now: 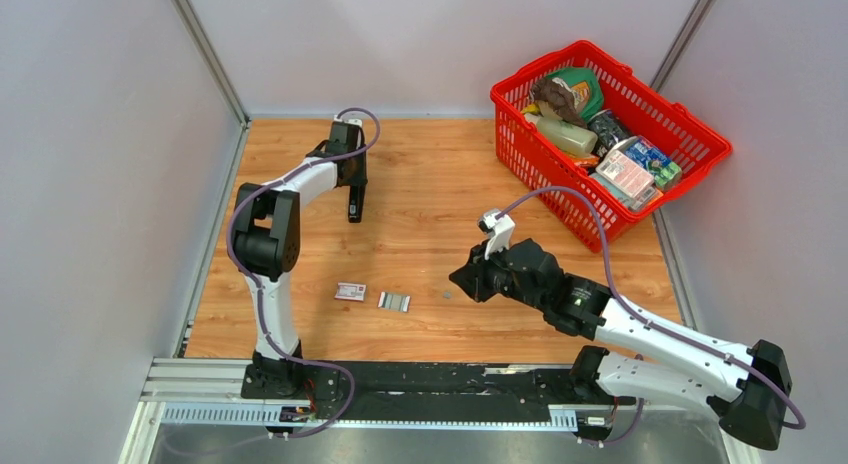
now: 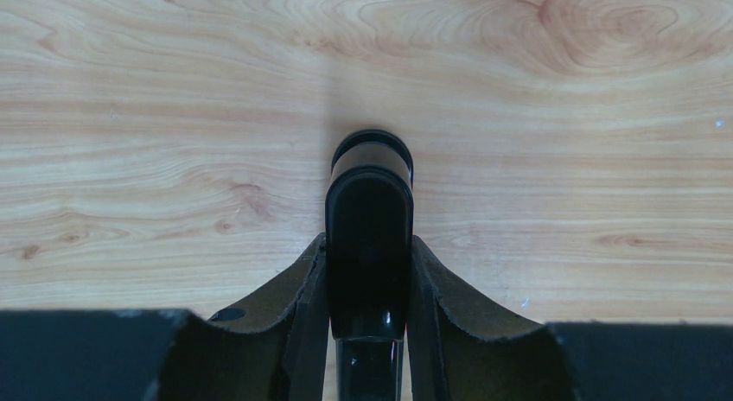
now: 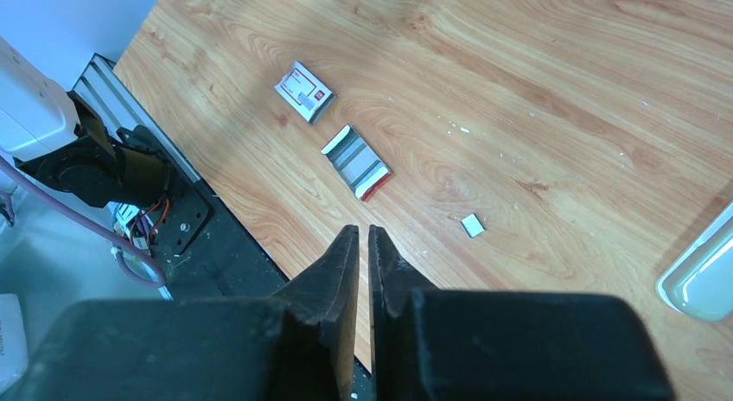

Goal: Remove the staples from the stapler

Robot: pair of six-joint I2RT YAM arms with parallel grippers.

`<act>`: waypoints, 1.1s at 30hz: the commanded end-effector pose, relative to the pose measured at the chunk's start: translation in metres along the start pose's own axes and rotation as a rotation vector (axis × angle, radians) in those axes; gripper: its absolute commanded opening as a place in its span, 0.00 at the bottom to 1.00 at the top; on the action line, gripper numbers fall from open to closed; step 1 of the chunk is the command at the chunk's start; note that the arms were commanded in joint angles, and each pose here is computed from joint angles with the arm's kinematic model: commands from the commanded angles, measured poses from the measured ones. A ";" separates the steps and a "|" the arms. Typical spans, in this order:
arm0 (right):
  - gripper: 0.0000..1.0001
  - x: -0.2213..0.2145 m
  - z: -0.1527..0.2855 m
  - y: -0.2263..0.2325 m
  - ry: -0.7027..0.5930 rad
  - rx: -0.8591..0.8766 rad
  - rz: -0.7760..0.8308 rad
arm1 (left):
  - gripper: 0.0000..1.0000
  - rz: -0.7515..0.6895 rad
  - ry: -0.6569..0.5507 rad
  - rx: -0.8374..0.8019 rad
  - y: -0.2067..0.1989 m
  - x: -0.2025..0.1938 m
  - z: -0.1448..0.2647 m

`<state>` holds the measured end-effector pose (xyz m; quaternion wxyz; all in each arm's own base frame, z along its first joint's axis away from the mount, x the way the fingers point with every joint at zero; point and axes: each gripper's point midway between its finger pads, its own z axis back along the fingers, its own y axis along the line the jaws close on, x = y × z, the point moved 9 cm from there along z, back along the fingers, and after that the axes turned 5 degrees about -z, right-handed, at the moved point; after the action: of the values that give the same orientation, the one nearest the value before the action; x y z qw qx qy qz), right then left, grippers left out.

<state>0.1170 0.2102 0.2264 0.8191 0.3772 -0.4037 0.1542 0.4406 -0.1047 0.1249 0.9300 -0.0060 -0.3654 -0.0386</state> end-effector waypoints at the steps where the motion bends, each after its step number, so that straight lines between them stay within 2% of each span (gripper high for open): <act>1: 0.14 0.006 -0.002 0.006 -0.033 0.036 -0.011 | 0.36 0.005 -0.087 0.023 0.002 0.027 0.003; 6: 0.25 0.007 -0.001 0.008 -0.032 0.034 -0.020 | 0.51 -0.008 -0.074 0.005 0.001 0.021 0.002; 9: 0.32 0.011 0.001 0.010 -0.032 0.037 -0.019 | 0.66 -0.018 -0.085 -0.016 0.000 0.023 0.006; 10: 0.34 0.013 0.002 0.012 -0.030 0.039 -0.018 | 0.74 -0.022 -0.095 -0.018 0.001 0.026 0.010; 11: 0.38 0.015 0.003 0.012 -0.033 0.034 -0.016 | 0.76 -0.021 -0.097 -0.020 0.001 0.027 0.013; 12: 0.40 0.017 0.004 0.013 -0.033 0.029 -0.012 | 0.83 -0.024 -0.113 -0.024 0.001 0.032 0.021; 18: 0.58 0.035 0.018 0.010 -0.098 -0.066 0.031 | 0.84 0.007 -0.202 -0.099 -0.001 0.056 0.076; 23: 0.71 0.043 0.023 -0.007 -0.123 -0.274 0.058 | 0.83 0.051 -0.225 -0.291 -0.013 0.047 0.126; 25: 0.74 0.049 0.023 -0.014 -0.118 -0.353 0.043 | 0.82 0.049 -0.247 -0.396 -0.026 0.040 0.143; 26: 0.75 0.051 0.023 -0.017 -0.115 -0.379 0.031 | 0.82 0.038 -0.221 -0.417 -0.035 0.030 0.144; 33: 0.76 0.062 0.018 -0.055 -0.083 -0.529 -0.068 | 0.82 -0.095 -0.187 -0.489 -0.090 -0.008 0.184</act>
<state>0.1614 0.1729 0.2538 0.8640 0.2038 -0.4581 0.0464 0.3392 -0.1600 0.2548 0.8589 -0.1962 -0.4544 -0.1320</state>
